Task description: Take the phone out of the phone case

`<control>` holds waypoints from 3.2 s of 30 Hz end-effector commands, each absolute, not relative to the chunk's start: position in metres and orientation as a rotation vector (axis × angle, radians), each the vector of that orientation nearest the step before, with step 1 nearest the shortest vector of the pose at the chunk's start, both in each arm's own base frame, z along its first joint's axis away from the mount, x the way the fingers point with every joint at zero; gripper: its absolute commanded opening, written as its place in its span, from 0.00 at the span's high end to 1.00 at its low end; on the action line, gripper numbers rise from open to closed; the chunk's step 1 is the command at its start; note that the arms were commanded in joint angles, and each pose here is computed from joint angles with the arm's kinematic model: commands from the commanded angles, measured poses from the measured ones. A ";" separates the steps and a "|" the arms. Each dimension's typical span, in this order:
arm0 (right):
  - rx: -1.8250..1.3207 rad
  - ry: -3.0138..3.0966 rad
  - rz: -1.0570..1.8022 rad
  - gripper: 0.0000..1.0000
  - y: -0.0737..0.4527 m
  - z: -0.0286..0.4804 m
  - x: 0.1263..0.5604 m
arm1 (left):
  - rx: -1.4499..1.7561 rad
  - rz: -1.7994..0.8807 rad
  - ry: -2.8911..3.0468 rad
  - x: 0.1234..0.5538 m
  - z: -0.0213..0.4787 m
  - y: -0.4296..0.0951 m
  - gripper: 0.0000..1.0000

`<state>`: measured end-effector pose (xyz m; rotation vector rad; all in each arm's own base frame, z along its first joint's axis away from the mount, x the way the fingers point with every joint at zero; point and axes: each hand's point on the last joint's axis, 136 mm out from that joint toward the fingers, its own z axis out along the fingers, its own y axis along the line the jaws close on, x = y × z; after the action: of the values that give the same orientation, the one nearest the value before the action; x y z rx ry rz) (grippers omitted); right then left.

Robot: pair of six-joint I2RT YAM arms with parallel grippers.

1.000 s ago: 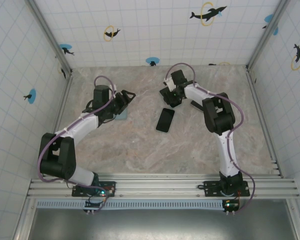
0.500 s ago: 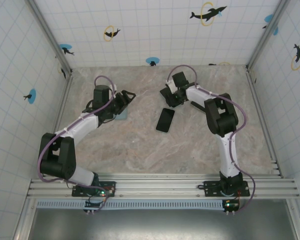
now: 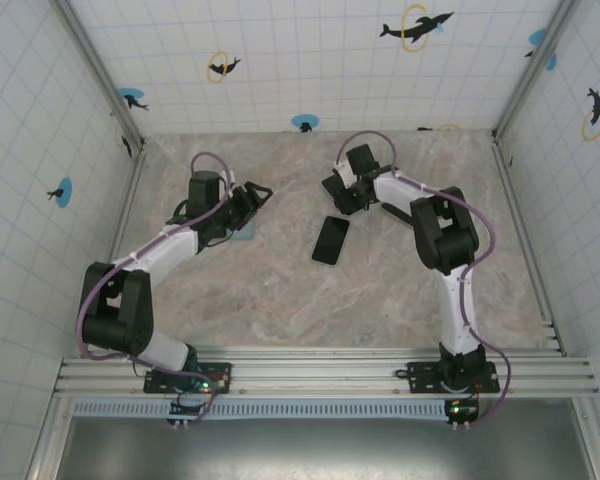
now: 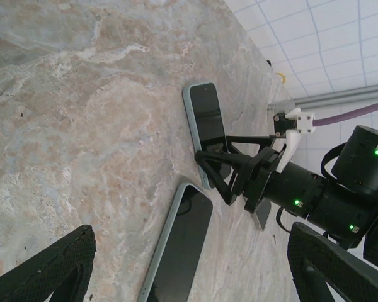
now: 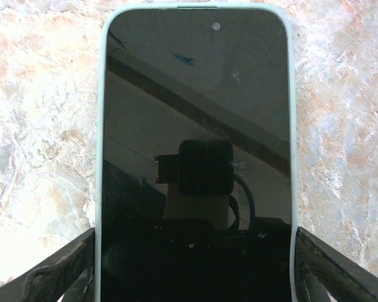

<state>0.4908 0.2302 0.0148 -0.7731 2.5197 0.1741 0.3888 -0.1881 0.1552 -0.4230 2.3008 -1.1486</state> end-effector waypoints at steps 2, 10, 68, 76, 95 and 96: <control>-0.702 2.686 0.145 0.60 0.195 -0.007 0.465 | -0.388 -1.154 2.294 0.388 0.161 -0.190 0.19; -0.465 2.482 0.489 0.66 0.201 0.058 0.482 | -0.376 -1.164 2.267 0.395 0.172 -0.193 0.19; -0.448 2.067 1.043 0.63 0.290 0.216 0.364 | -0.185 -1.236 2.258 0.403 0.208 -0.345 0.93; -0.449 2.049 1.072 0.28 0.286 0.217 0.357 | -0.195 -1.304 2.192 0.409 0.231 -0.352 0.97; 0.050 1.770 1.505 0.41 0.241 0.268 0.318 | -0.340 -1.462 1.829 0.425 0.331 -0.325 0.97; 0.071 1.749 1.539 0.46 0.241 0.271 0.315 | -0.348 -1.471 1.812 0.425 0.335 -0.324 0.97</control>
<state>0.3215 0.2416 0.2354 -0.0166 1.9065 1.3739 0.4284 -0.3310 0.2631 -0.3392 2.0401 -1.3386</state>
